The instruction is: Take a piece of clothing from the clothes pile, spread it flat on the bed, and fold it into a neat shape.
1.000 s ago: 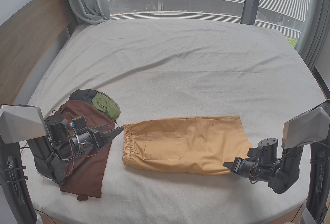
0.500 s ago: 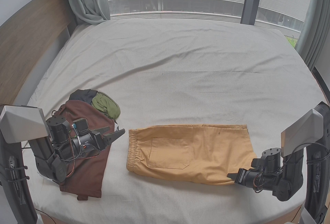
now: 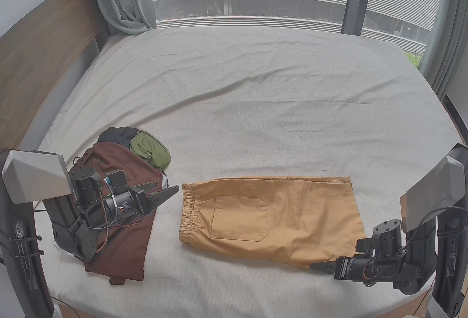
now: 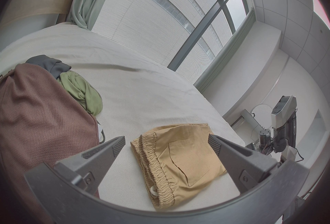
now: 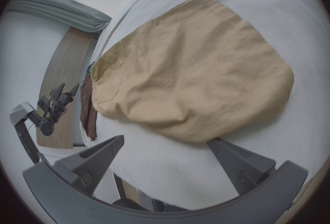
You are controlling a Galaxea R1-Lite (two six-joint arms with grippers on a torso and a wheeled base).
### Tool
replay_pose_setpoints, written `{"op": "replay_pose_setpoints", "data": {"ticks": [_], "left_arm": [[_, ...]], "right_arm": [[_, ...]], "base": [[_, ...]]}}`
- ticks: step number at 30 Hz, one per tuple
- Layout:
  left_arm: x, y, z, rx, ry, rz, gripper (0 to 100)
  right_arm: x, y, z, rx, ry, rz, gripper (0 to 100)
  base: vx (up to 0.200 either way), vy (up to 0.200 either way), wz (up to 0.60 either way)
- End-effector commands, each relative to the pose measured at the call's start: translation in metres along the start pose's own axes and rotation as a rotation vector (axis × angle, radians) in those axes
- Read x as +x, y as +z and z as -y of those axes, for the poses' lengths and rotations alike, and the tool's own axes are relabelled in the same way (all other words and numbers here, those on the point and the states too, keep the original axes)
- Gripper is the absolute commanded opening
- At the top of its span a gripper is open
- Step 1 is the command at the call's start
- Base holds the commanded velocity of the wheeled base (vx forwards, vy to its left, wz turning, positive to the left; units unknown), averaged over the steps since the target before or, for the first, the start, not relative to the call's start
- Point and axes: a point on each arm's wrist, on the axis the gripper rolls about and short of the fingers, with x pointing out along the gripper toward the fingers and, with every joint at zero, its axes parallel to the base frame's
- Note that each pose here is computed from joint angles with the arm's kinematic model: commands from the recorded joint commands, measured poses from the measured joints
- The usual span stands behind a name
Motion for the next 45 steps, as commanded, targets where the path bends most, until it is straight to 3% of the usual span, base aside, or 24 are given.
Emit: {"op": "replay_pose_setpoints", "data": {"ticks": [1, 5, 8, 10, 12, 16, 24, 30, 38, 45], "left_arm": [[0.002, -0.004, -0.002, 0.001, 0.000, -0.011, 100], [0.002, -0.005, -0.002, 0.001, 0.002, -0.010, 100], [0.003, -0.006, -0.001, -0.001, -0.001, -0.016, 100], [0.002, -0.006, -0.001, -0.002, -0.001, -0.017, 100], [0.003, -0.007, -0.002, -0.003, -0.001, -0.018, 100], [0.002, -0.007, 0.000, -0.003, -0.003, -0.020, 100], [0.004, -0.013, 0.006, -0.018, -0.020, -0.046, 100], [0.007, -0.028, 0.006, -0.058, -0.020, -0.093, 100], [0.012, -0.045, -0.001, -0.103, -0.004, -0.134, 100], [0.021, -0.065, -0.006, -0.208, 0.005, -0.179, 100]], "right_arm": [[-0.008, -0.006, -0.017, -0.047, 0.059, -0.017, 100], [-0.007, -0.014, -0.030, -0.099, 0.109, -0.050, 100], [-0.014, -0.010, -0.042, -0.128, 0.174, -0.025, 100], [-0.018, -0.001, -0.049, -0.140, 0.219, 0.022, 100], [-0.032, 0.020, -0.065, -0.168, 0.315, 0.136, 100], [-0.048, 0.049, -0.074, -0.169, 0.391, 0.278, 100], [-0.063, 0.081, -0.059, -0.139, 0.382, 0.414, 100], [-0.067, 0.089, -0.044, -0.113, 0.365, 0.426, 100], [-0.067, 0.090, -0.044, -0.114, 0.367, 0.428, 100], [-0.070, 0.091, -0.046, -0.121, 0.375, 0.438, 100]], "base": [[0.000, 0.000, 0.00], [0.000, 0.000, 0.00], [0.000, 0.000, 0.00], [0.000, 0.000, 0.00], [0.000, 0.000, 0.00], [0.000, 0.000, 0.00], [0.000, 0.000, 0.00], [0.000, 0.000, 0.00], [0.000, 0.000, 0.00], [0.000, 0.000, 0.00]]}}
